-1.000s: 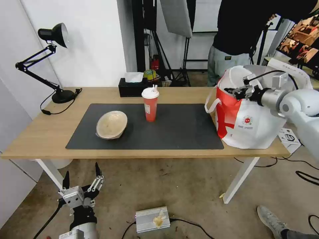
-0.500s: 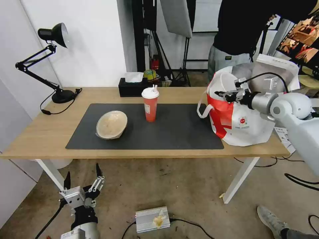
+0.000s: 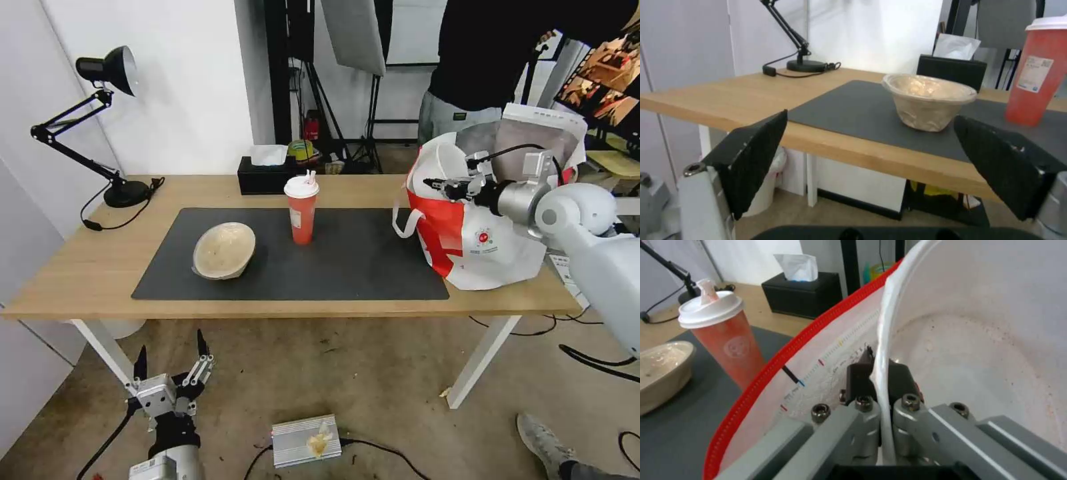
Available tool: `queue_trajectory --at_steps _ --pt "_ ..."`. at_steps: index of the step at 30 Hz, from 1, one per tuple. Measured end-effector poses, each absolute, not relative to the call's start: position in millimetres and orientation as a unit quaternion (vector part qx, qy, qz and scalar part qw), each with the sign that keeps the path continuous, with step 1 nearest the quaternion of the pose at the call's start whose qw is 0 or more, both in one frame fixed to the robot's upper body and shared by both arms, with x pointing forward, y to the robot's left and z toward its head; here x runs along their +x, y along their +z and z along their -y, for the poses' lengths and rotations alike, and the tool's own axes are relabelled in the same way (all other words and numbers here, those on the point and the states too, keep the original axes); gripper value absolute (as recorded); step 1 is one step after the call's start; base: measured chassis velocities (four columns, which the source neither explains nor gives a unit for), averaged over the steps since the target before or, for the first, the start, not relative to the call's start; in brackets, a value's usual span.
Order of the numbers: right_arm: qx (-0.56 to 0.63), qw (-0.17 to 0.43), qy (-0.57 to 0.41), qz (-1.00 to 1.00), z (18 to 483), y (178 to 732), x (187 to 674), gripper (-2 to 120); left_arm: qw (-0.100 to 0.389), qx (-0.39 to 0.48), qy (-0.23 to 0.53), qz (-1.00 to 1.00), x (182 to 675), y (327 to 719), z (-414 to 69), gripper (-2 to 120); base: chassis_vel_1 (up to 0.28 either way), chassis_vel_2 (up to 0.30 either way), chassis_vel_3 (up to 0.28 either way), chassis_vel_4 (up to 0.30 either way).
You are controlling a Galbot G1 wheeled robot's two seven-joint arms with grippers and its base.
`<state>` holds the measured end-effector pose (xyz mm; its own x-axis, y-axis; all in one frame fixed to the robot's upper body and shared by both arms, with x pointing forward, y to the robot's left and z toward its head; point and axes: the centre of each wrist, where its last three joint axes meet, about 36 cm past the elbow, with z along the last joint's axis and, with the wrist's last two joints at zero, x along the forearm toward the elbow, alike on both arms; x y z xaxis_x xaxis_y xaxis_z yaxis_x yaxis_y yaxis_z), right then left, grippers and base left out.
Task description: Pick up the trash from the table and place it into the takeout bag.
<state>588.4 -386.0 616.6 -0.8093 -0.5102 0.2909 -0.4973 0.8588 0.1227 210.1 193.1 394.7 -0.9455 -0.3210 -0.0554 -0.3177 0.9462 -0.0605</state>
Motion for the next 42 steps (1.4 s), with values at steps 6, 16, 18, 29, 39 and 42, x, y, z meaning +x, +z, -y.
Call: queue_trajectory --at_steps 6,16,18,29,39,42 --pt "0.259 0.155 -0.02 0.953 386.0 616.8 588.2 14 0.028 -0.161 -0.025 -0.986 210.3 391.6 -192.1 100 0.0 0.0 0.0 0.0" --pt "0.248 0.147 -0.014 0.957 387.7 625.5 588.2 51 0.026 -0.16 -0.025 -0.987 210.1 390.3 -191.2 100 0.0 0.0 0.0 0.0" --pt "0.248 0.147 -0.013 0.958 388.0 626.3 587.9 59 0.026 -0.159 -0.025 -0.987 210.0 390.0 -191.0 100 0.0 0.0 0.0 0.0" --pt "0.238 0.145 0.016 0.96 387.6 633.5 586.8 98 0.027 -0.158 -0.025 -0.987 210.4 389.8 -190.6 100 0.0 0.0 0.0 0.0" --pt "0.223 0.163 0.11 0.955 381.4 650.1 585.9 100 0.029 -0.158 -0.026 -0.987 211.3 390.4 -190.3 100 0.0 0.0 0.0 0.0" --pt "0.221 0.161 0.132 0.953 378.6 659.9 587.3 100 0.031 -0.158 -0.026 -0.987 211.8 391.5 -190.4 100 0.0 0.0 0.0 0.0"
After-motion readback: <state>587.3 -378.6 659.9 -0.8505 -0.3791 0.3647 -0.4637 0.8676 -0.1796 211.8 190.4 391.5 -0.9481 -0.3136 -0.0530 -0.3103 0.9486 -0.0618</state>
